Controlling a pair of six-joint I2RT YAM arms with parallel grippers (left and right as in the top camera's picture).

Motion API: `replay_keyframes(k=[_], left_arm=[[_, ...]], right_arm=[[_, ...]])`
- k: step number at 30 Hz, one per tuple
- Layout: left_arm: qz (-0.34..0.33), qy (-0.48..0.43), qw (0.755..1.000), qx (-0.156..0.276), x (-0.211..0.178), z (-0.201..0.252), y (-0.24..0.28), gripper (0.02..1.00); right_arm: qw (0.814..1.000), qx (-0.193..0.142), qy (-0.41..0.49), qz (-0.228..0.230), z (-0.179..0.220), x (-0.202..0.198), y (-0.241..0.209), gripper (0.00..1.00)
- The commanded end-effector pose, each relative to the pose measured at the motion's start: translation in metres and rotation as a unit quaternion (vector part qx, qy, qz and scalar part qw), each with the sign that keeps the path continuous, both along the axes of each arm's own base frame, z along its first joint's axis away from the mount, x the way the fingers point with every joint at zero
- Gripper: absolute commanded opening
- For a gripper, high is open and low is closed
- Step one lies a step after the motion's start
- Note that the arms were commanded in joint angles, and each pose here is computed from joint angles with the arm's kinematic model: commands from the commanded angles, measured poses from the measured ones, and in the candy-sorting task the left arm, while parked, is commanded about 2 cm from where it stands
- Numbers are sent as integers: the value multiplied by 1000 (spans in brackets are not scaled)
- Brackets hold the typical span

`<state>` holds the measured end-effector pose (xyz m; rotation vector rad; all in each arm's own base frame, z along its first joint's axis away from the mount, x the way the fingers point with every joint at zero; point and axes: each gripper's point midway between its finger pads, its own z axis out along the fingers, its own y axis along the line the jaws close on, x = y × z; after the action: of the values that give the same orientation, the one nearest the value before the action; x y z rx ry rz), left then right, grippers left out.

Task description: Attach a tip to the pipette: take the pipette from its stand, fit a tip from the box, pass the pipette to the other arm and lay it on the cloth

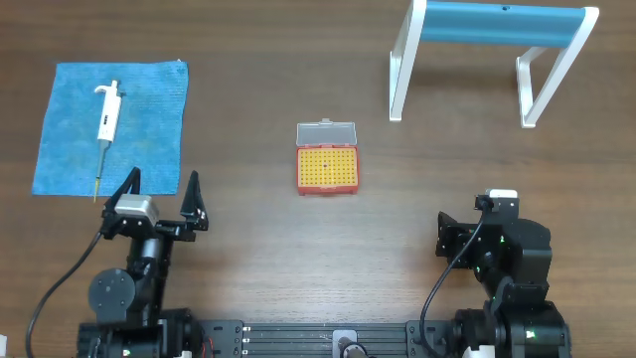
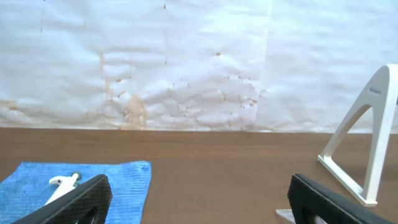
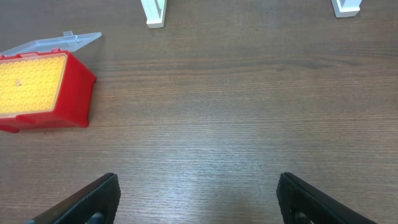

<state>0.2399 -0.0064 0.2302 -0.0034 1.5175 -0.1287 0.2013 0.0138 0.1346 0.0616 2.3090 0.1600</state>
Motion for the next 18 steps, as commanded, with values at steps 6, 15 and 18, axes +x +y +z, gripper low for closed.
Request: replay_keyframes(k=[6, 15, 18], left_arm=[[27, 11, 999, -20, 5, -35, 10, 917], [42, 12, 999, -19, 6, -48, 15, 919], [43, 49, 998, -22, 6, -66, 15, 919]], right_arm=[[1000, -3, -2, 10, 0, 0, 2, 820], [1000, -3, -2, 10, 0, 0, 2, 822], [1000, -3, -2, 10, 0, 0, 2, 822]])
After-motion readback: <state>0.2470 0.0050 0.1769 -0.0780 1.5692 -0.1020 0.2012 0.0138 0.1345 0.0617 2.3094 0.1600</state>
